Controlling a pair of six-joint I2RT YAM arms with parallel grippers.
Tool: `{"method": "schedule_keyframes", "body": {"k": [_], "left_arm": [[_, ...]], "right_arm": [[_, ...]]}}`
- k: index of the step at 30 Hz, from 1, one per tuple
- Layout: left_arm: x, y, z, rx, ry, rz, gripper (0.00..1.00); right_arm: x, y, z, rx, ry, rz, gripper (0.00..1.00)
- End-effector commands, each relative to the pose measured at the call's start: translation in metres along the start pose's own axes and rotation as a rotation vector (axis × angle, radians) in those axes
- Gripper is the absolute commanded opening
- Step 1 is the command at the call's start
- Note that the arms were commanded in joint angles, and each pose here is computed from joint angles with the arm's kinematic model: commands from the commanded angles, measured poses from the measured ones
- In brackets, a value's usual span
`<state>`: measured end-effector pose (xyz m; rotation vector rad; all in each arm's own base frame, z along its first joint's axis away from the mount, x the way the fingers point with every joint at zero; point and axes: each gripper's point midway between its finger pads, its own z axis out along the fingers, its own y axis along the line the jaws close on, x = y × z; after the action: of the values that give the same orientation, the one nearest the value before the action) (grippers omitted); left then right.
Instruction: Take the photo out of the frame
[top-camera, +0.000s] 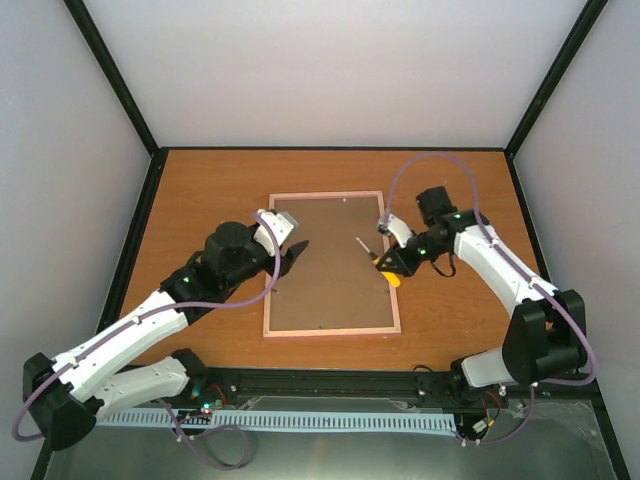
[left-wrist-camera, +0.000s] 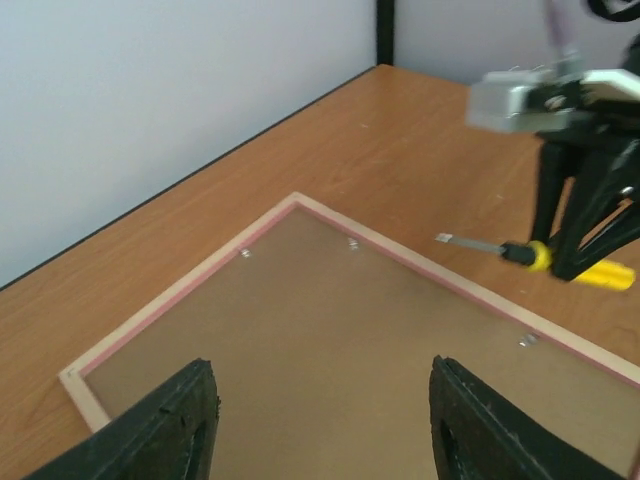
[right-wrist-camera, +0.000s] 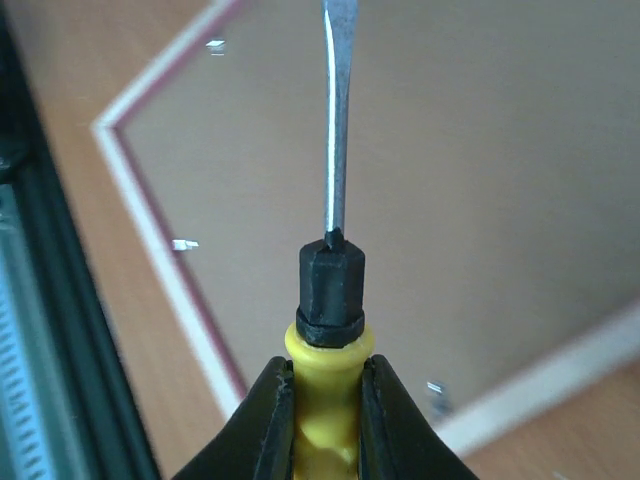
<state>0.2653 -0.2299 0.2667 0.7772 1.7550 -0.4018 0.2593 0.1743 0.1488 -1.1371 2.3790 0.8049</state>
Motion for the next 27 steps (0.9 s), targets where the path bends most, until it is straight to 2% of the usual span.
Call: {"method": "schedule_keyframes", "body": {"k": [1,7,12,16,19,22,27], "left_arm": [[-0.010,-0.027,-0.020,0.023,0.080,0.097,0.57],[0.030,-0.072,-0.020,0.105,0.282,0.343,0.56],[0.058,-0.104,-0.021,0.166,0.349,0.578,0.53],[0.074,-0.126,-0.015,0.210,0.353,0.708,0.53],[0.081,-0.127,-0.006,0.186,0.350,0.815,0.53],[0.075,-0.124,0.002,0.145,0.330,0.898,0.52],[0.064,-0.140,0.001,0.230,0.251,0.950,0.51]], "right_arm": [[-0.017,0.052,0.013,-0.201,-0.022,0.000,0.03],[-0.003,0.115,0.029,-0.533,-0.016,-0.068,0.03],[0.010,0.113,0.043,-0.559,0.046,-0.047,0.03],[0.013,0.120,0.046,-0.601,0.070,-0.046,0.03],[0.016,0.130,0.049,-0.652,0.097,-0.054,0.03],[0.019,0.141,0.049,-0.699,0.121,-0.067,0.03],[0.021,0.144,0.054,-0.711,0.143,-0.061,0.03]]}}
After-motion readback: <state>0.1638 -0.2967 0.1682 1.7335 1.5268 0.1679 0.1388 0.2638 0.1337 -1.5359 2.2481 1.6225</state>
